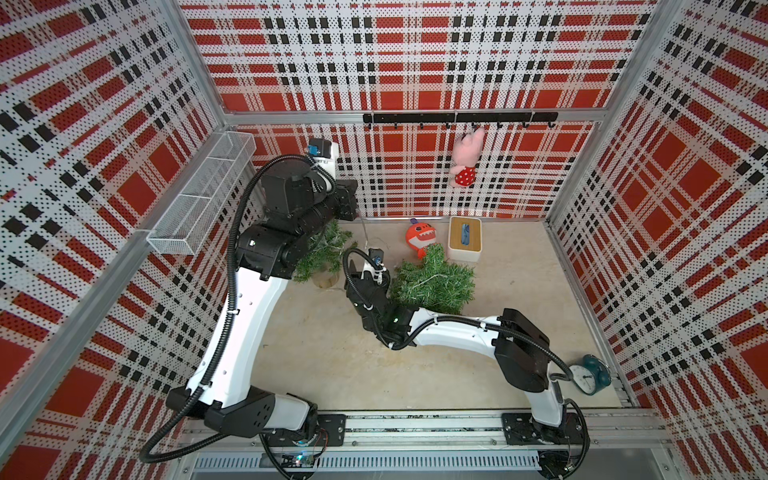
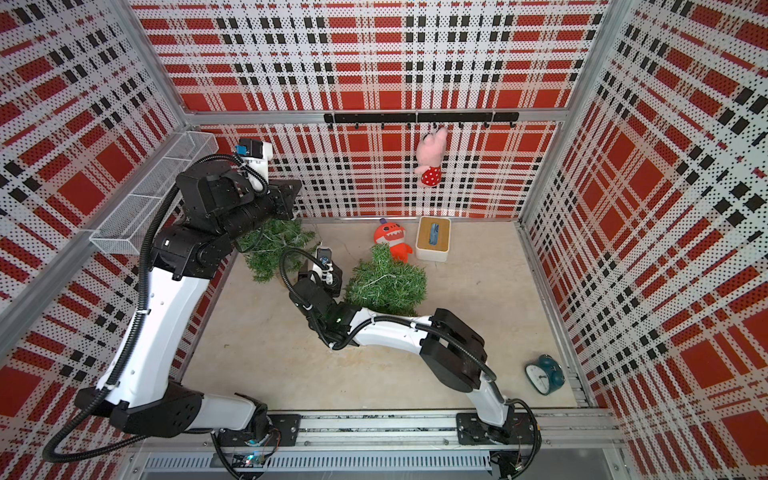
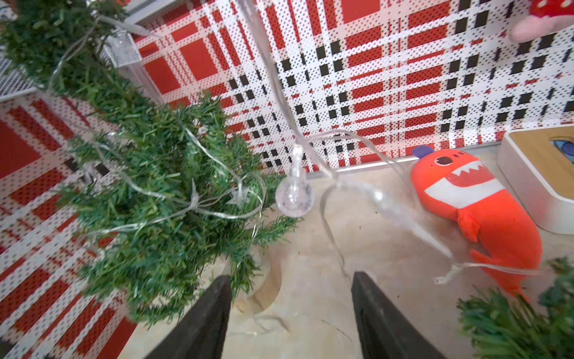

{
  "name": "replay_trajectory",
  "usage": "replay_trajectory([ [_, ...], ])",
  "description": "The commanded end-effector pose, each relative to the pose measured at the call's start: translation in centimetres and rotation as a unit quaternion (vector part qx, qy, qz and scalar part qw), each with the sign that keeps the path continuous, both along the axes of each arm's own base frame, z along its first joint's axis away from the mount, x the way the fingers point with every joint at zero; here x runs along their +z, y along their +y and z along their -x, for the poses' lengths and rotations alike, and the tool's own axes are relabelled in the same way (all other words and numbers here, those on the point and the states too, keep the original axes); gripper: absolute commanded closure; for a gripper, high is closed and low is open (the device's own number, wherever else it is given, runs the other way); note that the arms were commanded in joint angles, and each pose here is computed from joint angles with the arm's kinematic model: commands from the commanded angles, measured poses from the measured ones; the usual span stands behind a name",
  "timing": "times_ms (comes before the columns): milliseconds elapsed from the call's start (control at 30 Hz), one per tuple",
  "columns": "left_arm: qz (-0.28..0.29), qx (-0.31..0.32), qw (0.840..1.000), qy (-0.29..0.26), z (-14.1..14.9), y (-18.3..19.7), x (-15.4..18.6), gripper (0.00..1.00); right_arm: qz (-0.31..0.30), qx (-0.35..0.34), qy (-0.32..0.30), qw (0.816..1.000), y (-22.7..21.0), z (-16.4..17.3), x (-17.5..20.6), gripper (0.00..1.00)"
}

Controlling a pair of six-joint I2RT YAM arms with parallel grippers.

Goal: Wrap string light around the christmas tree
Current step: Wrap the light string around the Christmas tree.

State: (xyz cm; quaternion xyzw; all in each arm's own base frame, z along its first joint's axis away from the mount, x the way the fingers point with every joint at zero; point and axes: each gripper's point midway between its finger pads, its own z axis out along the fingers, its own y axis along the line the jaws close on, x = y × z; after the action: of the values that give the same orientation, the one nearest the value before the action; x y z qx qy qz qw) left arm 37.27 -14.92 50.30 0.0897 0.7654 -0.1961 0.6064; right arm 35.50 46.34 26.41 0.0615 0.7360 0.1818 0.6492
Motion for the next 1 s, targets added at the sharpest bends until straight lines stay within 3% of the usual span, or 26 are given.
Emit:
replay_trajectory([
  [0,0.005,0.001,1.0,-0.009,0.7,0.6,1.0,1.0,-0.019,-0.076,-0.034,0.996,-1.2,-1.2,0.8,0.37],
  [100,0.003,0.0,1.0,-0.006,0.6,0.5,0.8,1.0,-0.016,-0.073,-0.039,0.996,0.0,-2.1,0.2,0.44],
  [200,0.003,0.001,1.0,-0.003,0.2,0.4,0.6,1.0,-0.006,-0.032,-0.045,0.998,1.7,-2.4,0.5,0.59],
  [333,0.001,0.007,1.0,-0.002,-0.6,0.8,0.3,1.0,0.008,0.069,-0.04,0.997,3.5,-0.6,0.4,0.89],
  [433,0.006,0.014,1.0,-0.004,-1.3,1.3,0.1,1.0,0.005,0.168,-0.021,0.986,5.3,2.4,1.1,1.0],
  [633,0.022,0.031,0.999,-0.017,-2.0,2.3,0.4,1.0,-0.004,0.342,0.01,0.94,7.8,9.0,5.2,1.0],
  [867,0.034,0.037,0.998,-0.027,-1.9,2.8,0.9,1.0,0.0,0.456,0.022,0.89,7.3,13.7,9.5,1.0],
  [967,0.034,0.039,0.998,-0.028,-2.0,2.9,0.9,1.0,-0.004,0.52,0.014,0.854,7.3,16.4,11.8,1.0],
])
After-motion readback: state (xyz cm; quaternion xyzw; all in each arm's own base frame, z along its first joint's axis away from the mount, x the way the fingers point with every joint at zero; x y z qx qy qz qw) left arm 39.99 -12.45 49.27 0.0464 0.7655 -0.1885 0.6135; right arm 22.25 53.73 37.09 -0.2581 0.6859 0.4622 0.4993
